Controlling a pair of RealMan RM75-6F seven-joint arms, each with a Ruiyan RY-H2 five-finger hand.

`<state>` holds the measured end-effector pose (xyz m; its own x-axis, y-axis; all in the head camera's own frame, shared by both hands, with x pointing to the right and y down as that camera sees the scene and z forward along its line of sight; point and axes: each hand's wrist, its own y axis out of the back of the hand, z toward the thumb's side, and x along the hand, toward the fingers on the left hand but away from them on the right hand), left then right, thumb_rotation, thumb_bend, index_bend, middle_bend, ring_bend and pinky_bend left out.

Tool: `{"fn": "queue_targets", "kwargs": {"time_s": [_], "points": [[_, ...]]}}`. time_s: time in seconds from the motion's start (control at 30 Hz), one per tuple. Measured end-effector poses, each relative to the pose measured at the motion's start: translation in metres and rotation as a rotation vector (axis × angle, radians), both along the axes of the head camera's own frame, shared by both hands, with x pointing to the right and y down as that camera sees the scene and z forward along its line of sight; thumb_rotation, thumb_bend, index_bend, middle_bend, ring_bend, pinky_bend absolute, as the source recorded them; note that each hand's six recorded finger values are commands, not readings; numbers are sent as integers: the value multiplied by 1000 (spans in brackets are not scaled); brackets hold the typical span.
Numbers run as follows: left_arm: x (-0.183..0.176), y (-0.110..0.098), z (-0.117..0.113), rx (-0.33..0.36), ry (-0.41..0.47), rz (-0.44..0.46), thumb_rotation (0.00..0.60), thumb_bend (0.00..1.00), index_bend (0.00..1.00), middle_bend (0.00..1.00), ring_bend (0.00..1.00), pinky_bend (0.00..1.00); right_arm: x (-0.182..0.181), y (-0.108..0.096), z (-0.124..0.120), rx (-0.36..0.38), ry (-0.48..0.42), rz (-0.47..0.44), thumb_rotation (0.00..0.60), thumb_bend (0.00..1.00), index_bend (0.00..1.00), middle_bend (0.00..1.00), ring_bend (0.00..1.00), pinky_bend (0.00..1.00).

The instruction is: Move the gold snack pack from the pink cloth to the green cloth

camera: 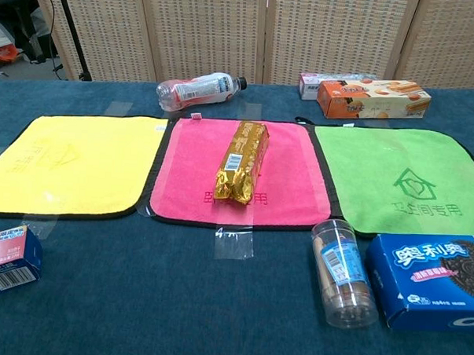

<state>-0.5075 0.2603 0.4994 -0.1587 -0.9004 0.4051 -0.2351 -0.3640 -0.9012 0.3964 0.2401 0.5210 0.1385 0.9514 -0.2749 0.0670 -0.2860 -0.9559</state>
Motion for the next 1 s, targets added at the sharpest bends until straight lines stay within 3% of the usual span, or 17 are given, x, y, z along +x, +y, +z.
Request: {"fn": "queue_targets", "kwargs": {"time_s": [0.4, 0.43, 0.57, 0.63, 0.8, 0.87, 1.0], "points": [[-1, -5, 5, -20, 14, 8, 600, 11, 0, 0, 0, 0, -10, -6, 15, -90, 4, -26, 600, 23, 0, 0, 0, 0], [-1, -7, 6, -22, 14, 13, 600, 12, 0, 0, 0, 0, -12, -9, 16, -92, 11, -38, 600, 101, 0, 0, 0, 0], [0, -11, 11, -34, 11, 14, 600, 18, 0, 0, 0, 0, -38, -40, 21, -89, 18, -129, 600, 617, 4, 0, 0, 0], [2, -15, 17, -43, 11, 18, 600, 32, 0, 0, 0, 0, -56, -62, 23, -69, 24, -194, 600, 738, 25, 0, 0, 0], [10, -25, 24, -30, 17, 51, 600, 38, 0, 0, 0, 0, -122, -113, 34, -60, 37, -389, 600, 838, 109, 23, 0, 9], [10, -26, 25, -35, 15, 50, 600, 40, 0, 0, 0, 0, -151, -130, 41, -64, 41, -469, 600, 923, 134, 50, 0, 19], [7, -30, 29, -46, 8, 33, 600, 40, 0, 0, 0, 0, -200, -146, 57, -83, 66, -593, 600, 1000, 181, 106, 0, 19]]}}
